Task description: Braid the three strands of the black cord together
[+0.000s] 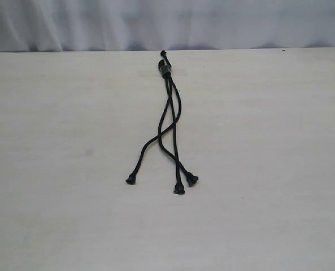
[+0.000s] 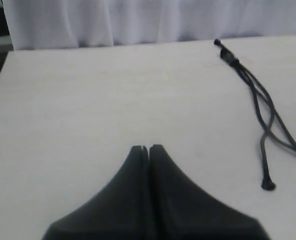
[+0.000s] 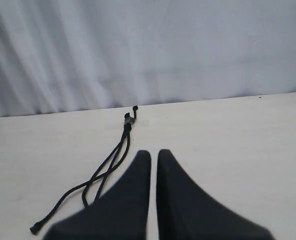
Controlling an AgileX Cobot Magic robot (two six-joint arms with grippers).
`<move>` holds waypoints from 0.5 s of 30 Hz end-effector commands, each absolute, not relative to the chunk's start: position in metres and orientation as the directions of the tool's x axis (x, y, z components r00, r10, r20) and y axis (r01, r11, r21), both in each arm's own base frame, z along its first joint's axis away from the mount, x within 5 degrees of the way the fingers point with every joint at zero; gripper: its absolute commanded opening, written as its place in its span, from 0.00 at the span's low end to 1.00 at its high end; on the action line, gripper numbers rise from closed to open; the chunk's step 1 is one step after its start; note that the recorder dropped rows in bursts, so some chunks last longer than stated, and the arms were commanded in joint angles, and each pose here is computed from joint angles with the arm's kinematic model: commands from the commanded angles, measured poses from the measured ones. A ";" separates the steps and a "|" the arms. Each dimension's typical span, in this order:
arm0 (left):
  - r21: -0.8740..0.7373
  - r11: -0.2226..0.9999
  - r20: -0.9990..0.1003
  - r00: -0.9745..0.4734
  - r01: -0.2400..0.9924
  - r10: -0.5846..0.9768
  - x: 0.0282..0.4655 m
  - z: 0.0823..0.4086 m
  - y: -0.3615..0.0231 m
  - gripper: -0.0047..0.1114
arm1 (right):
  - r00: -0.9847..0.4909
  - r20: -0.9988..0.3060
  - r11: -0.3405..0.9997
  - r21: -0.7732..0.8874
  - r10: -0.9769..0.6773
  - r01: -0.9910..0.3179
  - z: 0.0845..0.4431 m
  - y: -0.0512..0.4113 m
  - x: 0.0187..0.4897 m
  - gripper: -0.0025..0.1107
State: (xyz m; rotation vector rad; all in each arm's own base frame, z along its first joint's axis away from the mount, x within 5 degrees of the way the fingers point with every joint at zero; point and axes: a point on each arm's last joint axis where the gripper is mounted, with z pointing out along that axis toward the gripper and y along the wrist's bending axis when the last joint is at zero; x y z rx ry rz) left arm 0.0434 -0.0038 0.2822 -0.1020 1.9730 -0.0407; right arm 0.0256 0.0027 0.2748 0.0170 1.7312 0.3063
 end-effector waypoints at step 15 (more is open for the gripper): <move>-0.067 0.994 -0.957 -0.274 -0.091 -0.090 0.053 0.180 0.002 0.04 | -0.275 -0.946 0.969 0.211 0.169 -0.129 0.183 0.009 0.053 0.06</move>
